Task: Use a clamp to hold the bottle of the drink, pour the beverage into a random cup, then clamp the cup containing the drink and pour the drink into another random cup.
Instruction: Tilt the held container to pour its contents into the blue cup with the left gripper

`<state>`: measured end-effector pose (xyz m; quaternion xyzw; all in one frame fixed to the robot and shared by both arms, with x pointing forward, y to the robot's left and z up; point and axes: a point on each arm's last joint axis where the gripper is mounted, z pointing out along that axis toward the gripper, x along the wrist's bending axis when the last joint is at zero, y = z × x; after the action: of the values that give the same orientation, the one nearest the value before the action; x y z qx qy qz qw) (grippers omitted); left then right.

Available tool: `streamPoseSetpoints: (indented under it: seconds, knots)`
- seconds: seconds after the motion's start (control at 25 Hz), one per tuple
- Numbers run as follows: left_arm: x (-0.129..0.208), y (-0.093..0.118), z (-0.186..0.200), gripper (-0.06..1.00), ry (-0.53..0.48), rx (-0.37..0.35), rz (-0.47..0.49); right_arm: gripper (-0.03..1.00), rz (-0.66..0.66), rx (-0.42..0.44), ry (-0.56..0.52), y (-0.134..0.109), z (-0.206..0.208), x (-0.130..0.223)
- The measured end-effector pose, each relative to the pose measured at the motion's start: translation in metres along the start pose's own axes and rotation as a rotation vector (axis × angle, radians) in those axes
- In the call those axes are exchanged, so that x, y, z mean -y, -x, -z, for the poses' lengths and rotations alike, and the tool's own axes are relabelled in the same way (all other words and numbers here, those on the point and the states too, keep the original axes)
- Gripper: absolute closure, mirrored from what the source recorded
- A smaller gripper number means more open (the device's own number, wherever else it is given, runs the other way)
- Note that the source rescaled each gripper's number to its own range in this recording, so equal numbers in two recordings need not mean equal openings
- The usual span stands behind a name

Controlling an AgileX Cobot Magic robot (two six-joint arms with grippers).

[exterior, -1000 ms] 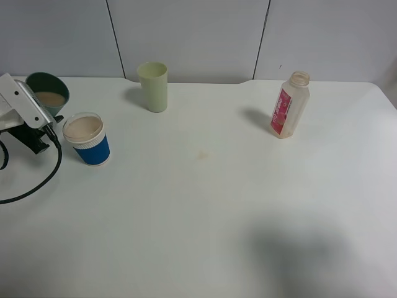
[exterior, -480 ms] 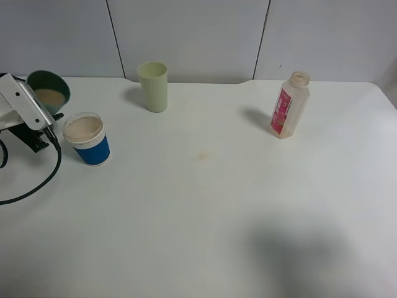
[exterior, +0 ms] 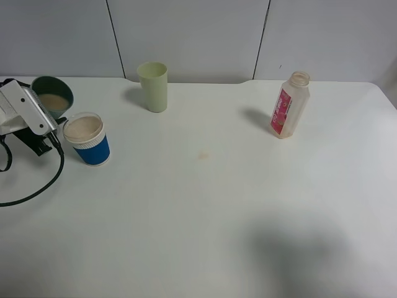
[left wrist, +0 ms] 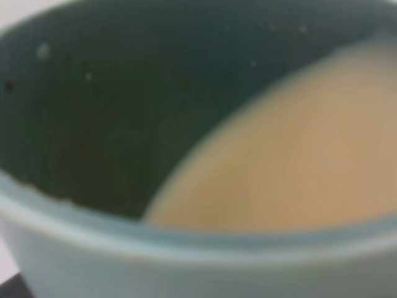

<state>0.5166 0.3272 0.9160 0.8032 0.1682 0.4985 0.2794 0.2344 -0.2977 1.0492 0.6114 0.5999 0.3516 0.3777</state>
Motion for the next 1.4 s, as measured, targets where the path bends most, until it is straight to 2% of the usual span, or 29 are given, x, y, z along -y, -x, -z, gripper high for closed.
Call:
streamPoseSetpoints:
  seconds: [0.32, 0.76, 1.4]
  knots:
    - [-0.0020, -0.0014, 0.0000, 0.94, 0.021, -0.016, -0.038, -0.03, 0.000, 0.000, 0.000, 0.0000, 0.0000, 0.0000]
    - [-0.0053, -0.0039, 0.0002, 0.94, 0.054, -0.048, -0.185, -0.03, 0.000, 0.000, 0.000, 0.0000, 0.0000, 0.0000]
    - [-0.0044, -0.0066, 0.0004, 0.93, 0.040, -0.078, -0.222, -0.03, 0.000, 0.000, 0.000, 0.0000, 0.0000, 0.0000]
